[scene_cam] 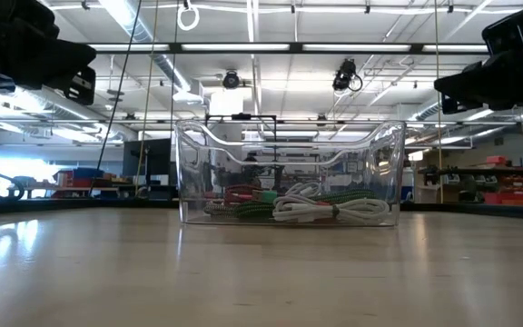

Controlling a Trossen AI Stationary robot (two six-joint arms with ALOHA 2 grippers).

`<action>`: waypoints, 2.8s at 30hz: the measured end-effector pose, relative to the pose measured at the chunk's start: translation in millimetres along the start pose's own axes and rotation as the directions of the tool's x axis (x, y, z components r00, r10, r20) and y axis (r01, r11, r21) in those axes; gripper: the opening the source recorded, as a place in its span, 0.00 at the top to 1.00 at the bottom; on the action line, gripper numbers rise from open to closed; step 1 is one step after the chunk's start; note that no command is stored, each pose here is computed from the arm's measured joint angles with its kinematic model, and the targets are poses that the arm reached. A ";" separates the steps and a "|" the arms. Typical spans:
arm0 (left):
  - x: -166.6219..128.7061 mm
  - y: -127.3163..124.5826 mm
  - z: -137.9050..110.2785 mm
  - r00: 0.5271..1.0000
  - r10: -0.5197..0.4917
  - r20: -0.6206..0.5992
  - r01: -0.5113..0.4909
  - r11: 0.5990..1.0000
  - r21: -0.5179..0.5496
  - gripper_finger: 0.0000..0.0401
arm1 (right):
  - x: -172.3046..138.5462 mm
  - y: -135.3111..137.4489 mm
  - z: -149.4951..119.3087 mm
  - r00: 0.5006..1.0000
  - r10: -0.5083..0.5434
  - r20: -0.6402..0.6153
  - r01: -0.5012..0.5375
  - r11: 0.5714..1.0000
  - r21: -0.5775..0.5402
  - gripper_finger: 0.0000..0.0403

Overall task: Pick and place USB-C Cables
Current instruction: Return to home position

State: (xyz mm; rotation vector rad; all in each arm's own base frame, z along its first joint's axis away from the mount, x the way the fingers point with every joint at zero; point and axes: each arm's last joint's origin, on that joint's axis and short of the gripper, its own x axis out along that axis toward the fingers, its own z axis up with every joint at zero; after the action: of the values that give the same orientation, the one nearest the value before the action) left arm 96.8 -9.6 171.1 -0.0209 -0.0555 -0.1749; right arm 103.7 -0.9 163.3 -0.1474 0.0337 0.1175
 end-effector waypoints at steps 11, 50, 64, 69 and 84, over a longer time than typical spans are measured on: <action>0.0 0.0 -0.1 1.000 0.000 0.000 0.000 0.995 -0.097 0.94 | 0.0 0.3 -0.9 1.000 0.008 -0.009 -0.007 0.994 0.106 0.97; 0.1 0.0 -0.3 1.000 0.001 0.000 -0.001 0.995 -0.097 0.94 | 0.0 0.3 -0.9 1.000 0.008 -0.008 -0.007 0.994 0.107 0.97; 0.1 0.0 -0.3 1.000 0.001 0.000 -0.001 0.995 -0.096 0.94 | 0.0 0.3 -0.9 1.000 0.008 -0.008 -0.007 0.994 0.107 0.97; 0.1 0.0 -0.3 1.000 0.001 0.000 -0.001 0.995 -0.096 0.94 | 0.0 0.3 -0.9 1.000 0.008 -0.008 -0.007 0.994 0.107 0.97; 0.1 0.0 -0.3 1.000 0.001 0.000 -0.001 0.995 -0.097 0.94 | 0.0 0.3 -0.9 1.000 0.008 -0.009 -0.007 0.994 0.107 0.97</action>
State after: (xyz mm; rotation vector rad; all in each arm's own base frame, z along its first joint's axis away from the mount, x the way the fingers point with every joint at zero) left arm 96.9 -9.6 170.7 -0.1176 -0.0467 -0.1767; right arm 103.7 -0.7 162.3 -0.0410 0.0494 0.1223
